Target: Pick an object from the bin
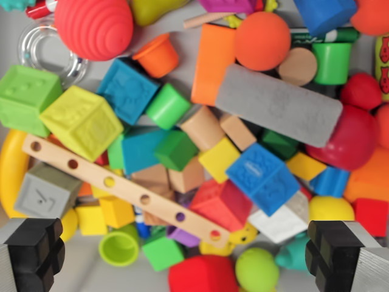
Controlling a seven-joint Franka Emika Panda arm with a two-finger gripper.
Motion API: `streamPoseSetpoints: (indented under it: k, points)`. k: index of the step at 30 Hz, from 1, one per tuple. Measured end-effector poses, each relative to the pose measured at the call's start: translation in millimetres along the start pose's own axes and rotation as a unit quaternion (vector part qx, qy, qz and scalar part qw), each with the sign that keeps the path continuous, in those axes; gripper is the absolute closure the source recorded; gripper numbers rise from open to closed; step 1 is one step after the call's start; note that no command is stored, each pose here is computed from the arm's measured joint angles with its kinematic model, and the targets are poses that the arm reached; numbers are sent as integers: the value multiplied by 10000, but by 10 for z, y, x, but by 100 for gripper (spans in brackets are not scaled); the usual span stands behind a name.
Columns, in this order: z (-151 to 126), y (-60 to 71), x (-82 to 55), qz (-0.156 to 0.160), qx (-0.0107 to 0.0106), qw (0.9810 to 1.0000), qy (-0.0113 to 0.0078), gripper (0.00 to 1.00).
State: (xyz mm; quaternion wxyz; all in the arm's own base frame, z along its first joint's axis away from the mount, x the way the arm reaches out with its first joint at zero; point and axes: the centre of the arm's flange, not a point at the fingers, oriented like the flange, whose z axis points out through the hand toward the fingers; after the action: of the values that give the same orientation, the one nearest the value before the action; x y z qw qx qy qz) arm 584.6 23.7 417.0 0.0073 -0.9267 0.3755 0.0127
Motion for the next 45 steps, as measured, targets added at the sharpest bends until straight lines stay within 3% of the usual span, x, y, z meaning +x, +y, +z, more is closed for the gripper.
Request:
streamPoseSetpoints:
  k: [19,25,45]
  points:
    - [313,-137,-49,-177,6,9998,2,0]
    - [439,-190,-69,-247,-1,9997,3,0]
    - [1020,-439,-157,-588,-18,9983,36,0]
